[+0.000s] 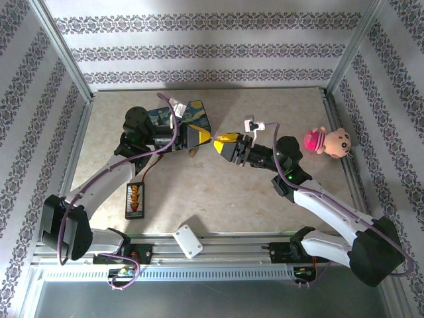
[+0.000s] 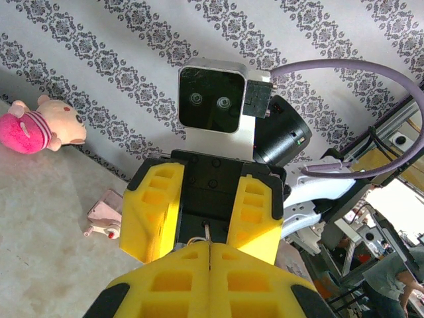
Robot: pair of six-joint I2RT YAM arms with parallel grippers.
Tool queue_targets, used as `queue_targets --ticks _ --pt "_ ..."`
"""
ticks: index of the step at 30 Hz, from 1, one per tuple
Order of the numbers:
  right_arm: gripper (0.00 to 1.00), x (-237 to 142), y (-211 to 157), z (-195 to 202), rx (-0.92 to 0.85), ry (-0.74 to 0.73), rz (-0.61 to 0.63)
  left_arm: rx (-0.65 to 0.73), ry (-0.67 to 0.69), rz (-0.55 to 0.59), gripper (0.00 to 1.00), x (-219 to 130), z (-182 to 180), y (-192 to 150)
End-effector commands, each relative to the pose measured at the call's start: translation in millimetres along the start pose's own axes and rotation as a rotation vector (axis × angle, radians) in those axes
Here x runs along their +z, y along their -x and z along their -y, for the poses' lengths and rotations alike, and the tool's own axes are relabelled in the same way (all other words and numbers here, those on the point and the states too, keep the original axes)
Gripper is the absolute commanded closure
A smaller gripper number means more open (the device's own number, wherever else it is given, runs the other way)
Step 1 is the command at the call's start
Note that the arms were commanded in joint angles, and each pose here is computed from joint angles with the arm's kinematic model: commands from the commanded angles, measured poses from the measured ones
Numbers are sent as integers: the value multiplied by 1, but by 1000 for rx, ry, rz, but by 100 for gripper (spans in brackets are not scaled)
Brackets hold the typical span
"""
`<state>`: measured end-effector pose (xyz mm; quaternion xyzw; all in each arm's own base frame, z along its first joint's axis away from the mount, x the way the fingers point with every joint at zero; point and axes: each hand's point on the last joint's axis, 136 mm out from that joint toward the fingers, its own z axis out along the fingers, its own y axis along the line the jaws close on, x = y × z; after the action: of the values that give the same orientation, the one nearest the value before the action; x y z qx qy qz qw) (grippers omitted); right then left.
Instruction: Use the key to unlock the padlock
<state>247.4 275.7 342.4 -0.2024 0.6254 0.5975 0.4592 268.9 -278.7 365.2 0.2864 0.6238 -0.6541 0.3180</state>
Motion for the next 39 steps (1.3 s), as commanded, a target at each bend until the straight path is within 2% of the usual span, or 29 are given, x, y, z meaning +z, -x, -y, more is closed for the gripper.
queue_targets --ticks 1,13,17,19,20,21,25,31,39 --pt "64 -5 19 -18 -51 46 48 76 -42 11 100 -4 22 7" --pt "73 -5 18 -20 -47 57 43 76 -43 13 100 -5 23 7" --pt "79 -5 18 -22 -51 65 43 75 -45 10 100 -5 24 6" --pt "74 -6 19 -23 -52 66 43 77 -48 7 100 -5 26 6" --pt "64 -6 19 -23 -53 62 44 79 -50 6 100 -5 27 5" --pt "60 -7 20 -22 -52 58 45 77 -51 5 100 -6 27 5" --pt "58 -8 21 -24 -57 70 37 75 -63 -14 100 -6 31 3" --pt "54 -6 17 -47 -77 187 -46 77 -67 -86 100 -8 36 -9" --pt "52 -10 11 -52 -101 223 -82 101 86 -200 100 -16 35 -19"
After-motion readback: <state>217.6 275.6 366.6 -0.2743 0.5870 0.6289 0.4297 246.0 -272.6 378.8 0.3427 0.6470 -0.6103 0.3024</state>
